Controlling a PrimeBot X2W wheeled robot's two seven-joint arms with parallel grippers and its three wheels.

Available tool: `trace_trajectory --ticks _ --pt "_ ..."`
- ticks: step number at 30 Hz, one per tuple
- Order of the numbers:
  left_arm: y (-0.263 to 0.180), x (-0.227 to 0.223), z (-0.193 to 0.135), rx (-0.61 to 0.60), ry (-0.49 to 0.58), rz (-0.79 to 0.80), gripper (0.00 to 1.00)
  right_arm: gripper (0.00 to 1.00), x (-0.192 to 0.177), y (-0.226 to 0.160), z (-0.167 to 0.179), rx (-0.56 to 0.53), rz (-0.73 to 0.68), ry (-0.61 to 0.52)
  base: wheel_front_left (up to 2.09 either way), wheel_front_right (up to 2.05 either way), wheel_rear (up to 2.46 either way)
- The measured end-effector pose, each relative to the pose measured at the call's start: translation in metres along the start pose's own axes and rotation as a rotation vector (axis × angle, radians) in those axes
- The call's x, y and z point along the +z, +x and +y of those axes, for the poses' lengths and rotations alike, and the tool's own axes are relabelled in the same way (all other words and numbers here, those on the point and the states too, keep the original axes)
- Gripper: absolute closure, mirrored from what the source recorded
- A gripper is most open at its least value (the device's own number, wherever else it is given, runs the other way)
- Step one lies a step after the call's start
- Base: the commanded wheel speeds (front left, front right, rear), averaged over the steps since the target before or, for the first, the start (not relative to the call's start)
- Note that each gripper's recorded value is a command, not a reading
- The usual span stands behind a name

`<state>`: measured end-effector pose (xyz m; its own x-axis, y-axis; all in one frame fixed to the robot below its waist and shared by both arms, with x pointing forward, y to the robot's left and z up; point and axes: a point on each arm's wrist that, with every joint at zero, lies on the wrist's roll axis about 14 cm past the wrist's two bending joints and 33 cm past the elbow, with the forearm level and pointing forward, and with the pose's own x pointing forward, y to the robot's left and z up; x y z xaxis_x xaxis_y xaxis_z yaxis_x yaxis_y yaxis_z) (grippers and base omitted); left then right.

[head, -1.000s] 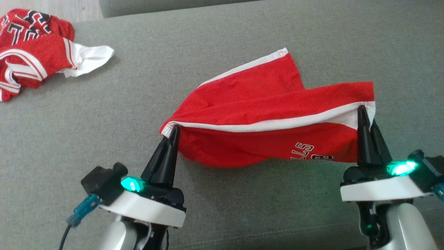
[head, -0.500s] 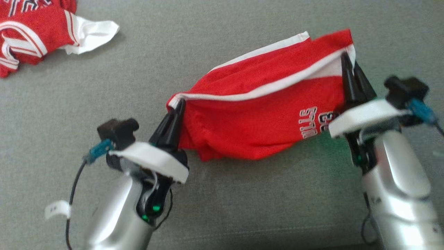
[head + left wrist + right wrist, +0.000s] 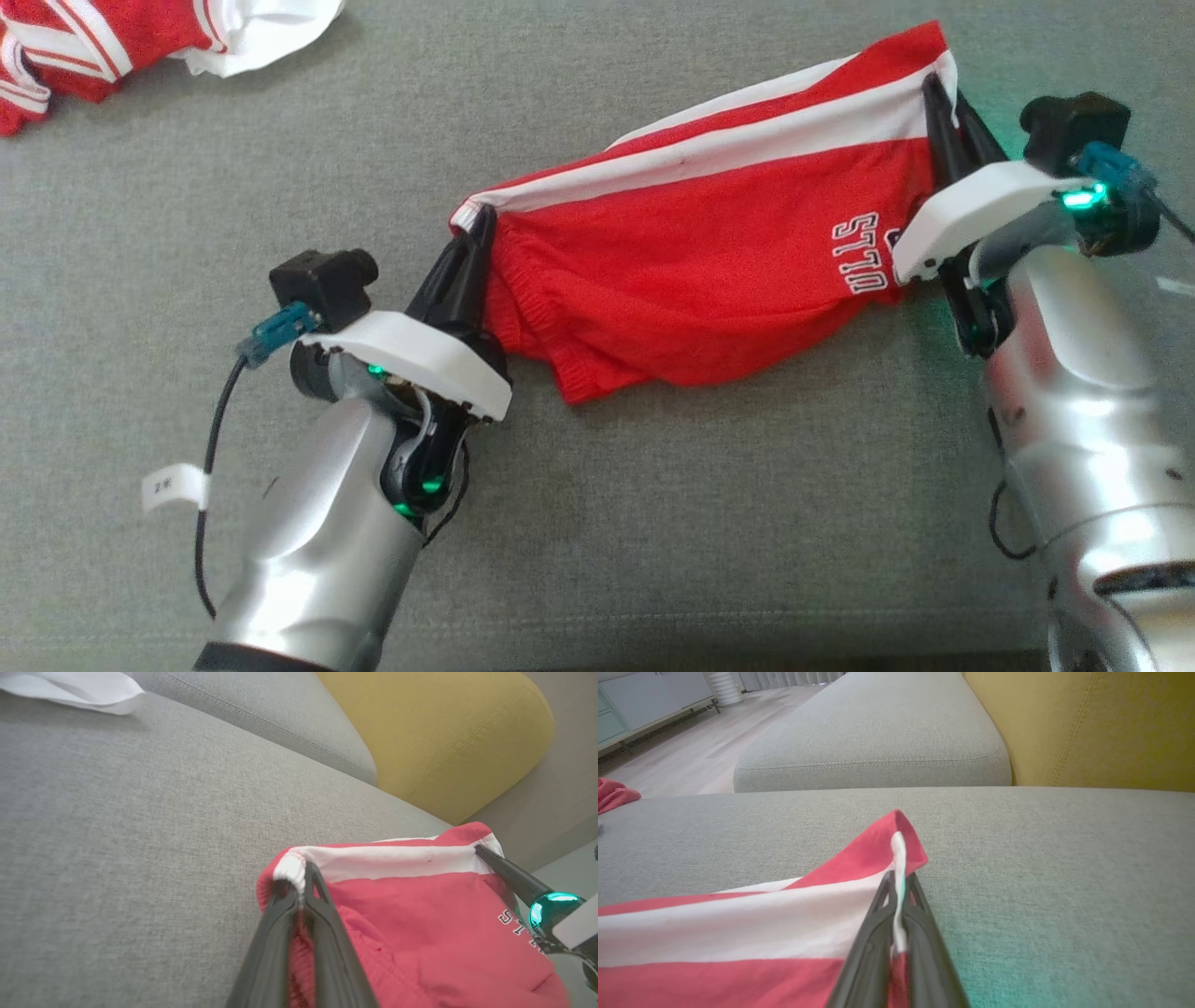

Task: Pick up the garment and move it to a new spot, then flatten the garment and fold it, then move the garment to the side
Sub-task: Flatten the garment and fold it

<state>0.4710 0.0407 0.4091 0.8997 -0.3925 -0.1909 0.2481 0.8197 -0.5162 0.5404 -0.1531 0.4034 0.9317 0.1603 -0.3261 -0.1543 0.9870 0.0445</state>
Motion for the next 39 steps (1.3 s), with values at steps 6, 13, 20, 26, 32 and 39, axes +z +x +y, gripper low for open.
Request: trace_trajectory --ticks 6,13,20,26,32,39 --pt "0.007 -0.006 0.001 -0.002 -0.019 0.008 1.0 1.0 -0.005 0.014 -0.004 -0.008 0.024 -0.015 0.0 0.0 0.0" --pt "0.01 -0.008 -0.003 -0.015 0.007 0.013 1.0 0.06 -0.002 0.023 0.001 0.012 0.034 -0.046 0.0 0.0 0.0" --pt "0.007 0.009 -0.014 -0.036 0.104 -0.042 0.0 0.0 0.008 0.021 -0.003 0.01 0.017 -0.075 0.0 0.0 0.0" --pt "-0.014 0.023 -0.024 -0.05 0.207 -0.106 0.0 0.0 0.022 0.011 -0.014 -0.005 -0.007 -0.095 0.0 0.0 0.0" --pt "-0.04 0.04 -0.024 -0.029 0.296 -0.168 0.0 0.0 0.038 -0.002 -0.018 -0.007 -0.024 -0.105 0.0 0.0 0.0" --pt "-0.064 0.047 -0.024 0.007 0.321 -0.205 0.0 0.0 0.019 -0.02 -0.026 -0.021 0.119 -0.081 0.0 0.0 0.0"
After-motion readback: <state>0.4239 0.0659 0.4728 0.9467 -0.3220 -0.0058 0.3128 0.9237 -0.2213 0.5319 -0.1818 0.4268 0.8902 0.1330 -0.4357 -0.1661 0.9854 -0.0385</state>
